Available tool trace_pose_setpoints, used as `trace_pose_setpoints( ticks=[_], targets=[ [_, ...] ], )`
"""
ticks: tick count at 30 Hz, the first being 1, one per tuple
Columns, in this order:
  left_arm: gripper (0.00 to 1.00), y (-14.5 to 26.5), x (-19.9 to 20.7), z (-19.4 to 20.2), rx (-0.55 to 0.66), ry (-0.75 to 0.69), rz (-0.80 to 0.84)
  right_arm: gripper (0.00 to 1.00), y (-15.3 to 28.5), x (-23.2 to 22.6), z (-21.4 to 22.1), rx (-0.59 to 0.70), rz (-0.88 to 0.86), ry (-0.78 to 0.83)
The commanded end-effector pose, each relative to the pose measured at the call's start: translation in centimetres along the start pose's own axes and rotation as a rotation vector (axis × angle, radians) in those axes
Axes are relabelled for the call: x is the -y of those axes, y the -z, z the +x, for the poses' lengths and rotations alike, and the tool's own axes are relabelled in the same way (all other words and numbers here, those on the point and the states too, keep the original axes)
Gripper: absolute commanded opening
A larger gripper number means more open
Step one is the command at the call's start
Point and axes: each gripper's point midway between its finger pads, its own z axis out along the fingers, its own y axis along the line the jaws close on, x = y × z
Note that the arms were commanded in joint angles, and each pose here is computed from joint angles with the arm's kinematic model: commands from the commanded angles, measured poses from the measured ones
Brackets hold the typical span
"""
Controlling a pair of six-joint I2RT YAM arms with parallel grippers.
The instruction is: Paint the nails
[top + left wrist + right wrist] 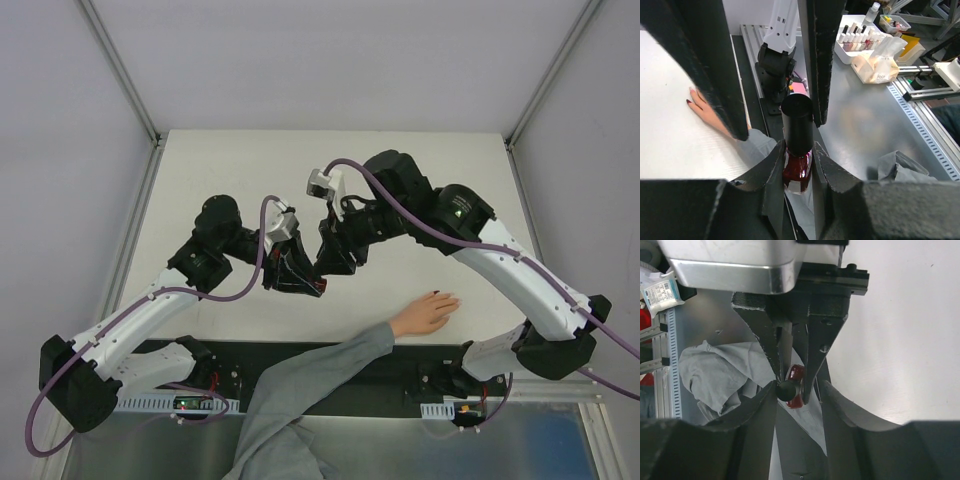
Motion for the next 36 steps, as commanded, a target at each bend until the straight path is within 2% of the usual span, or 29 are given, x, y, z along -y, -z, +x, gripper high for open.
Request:
trace_pose_setpoints(
  ticks=[1, 3, 6, 7, 8, 11, 14, 15, 16, 17, 18, 20, 23, 25, 27, 28, 29, 30, 33, 36],
  targets=[
    [0.0, 0.1, 0.9, -2.0, 0.017, -0.103, 0.032, 0.38, 0.8, -1.8, -1.9, 0.065, -0.084, 0.061],
    [0.0, 0.2, 0.5, -2.2, 0.024, -0.112, -0.003, 0.34, 0.6, -2.2, -1.7, 0.06, -0.108, 0.054],
    [0.0, 0.3, -0.5, -2.4, 0.03, -0.118, -0.072, 0.18, 0.3, -2.1, -0.9, 0.043, -0.11, 0.032],
    [0.0, 0.5, -0.9, -2.5, 0.036, -0.131, -0.103, 0.05, 0.3, -2.0, -0.7, 0.039, -0.103, 0.022],
    [0.0, 0.7, -1.2, -2.6, 0.042, -0.134, -0.136, 0.01, 0.2, -1.9, -0.4, 0.034, -0.098, 0.014],
    [0.0, 2.1, -3.9, -3.3, 0.079, -0.177, -0.352, 0.0, -0.9, -1.8, 1.3, 0.009, -0.077, -0.032],
    [0.0, 5.3, -7.5, -4.2, 0.126, -0.229, -0.677, 0.0, -3.3, 0.6, 3.2, -0.035, 0.138, -0.09],
    [0.0, 6.3, -8.4, -4.3, 0.141, -0.231, -0.761, 0.0, -2.7, 5.0, 3.3, -0.015, 0.468, -0.168],
    [0.0, 8.2, -9.9, -4.3, 0.149, -0.242, -0.898, 0.0, -1.3, 6.6, 2.0, 0.041, 0.677, -0.226],
    [0.0, 8.9, -9.9, -4.5, 0.155, -0.254, -0.94, 0.01, -1.0, 7.2, 5.1, -0.06, 0.891, -0.29],
    [0.0, 9.3, -10.1, -4.5, 0.148, -0.265, -0.964, 0.0, -0.6, 7.9, 4.1, 0.041, 1.026, -0.34],
    [0.0, 9.7, -10.1, -4.5, 0.15, -0.271, -0.984, 0.0, -2.0, 6.8, 2.9, 0.127, 1.041, -0.348],
    [0.0, 9.0, -10.0, -4.1, 0.137, -0.266, -0.948, 0.0, -2.9, 7.0, 1.6, 0.159, 0.98, -0.329],
    [0.0, 8.4, -10.0, -4.0, 0.126, -0.262, -0.912, 0.17, -2.1, 6.4, 0.9, 0.159, 0.909, -0.314],
    [0.0, 7.1, -9.3, -3.6, 0.107, -0.252, -0.822, 0.26, -1.6, 6.1, 0.4, 0.14, 0.82, -0.268],
    [0.0, 6.4, -8.9, -3.8, 0.101, -0.254, -0.771, 0.35, -0.3, 5.3, -0.2, 0.162, 0.774, -0.253],
    [0.0, 5.7, -9.1, -2.8, 0.063, -0.21, -0.733, 0.38, 0.4, 5.2, -0.2, 0.148, 0.756, -0.2],
    [0.0, 4.8, -8.3, -2.6, 0.048, -0.191, -0.654, 0.48, 0.7, 4.6, -0.1, 0.137, 0.713, -0.181],
    [0.0, 3.3, -7.1, -2.4, 0.028, -0.164, -0.525, 0.57, 1.7, 2.6, 0.3, 0.102, 0.566, -0.104],
    [0.0, 2.3, -5.4, -2.4, 0.02, -0.157, -0.403, 0.59, 2.1, 0.9, 0.7, 0.076, 0.411, -0.031]
  ],
)
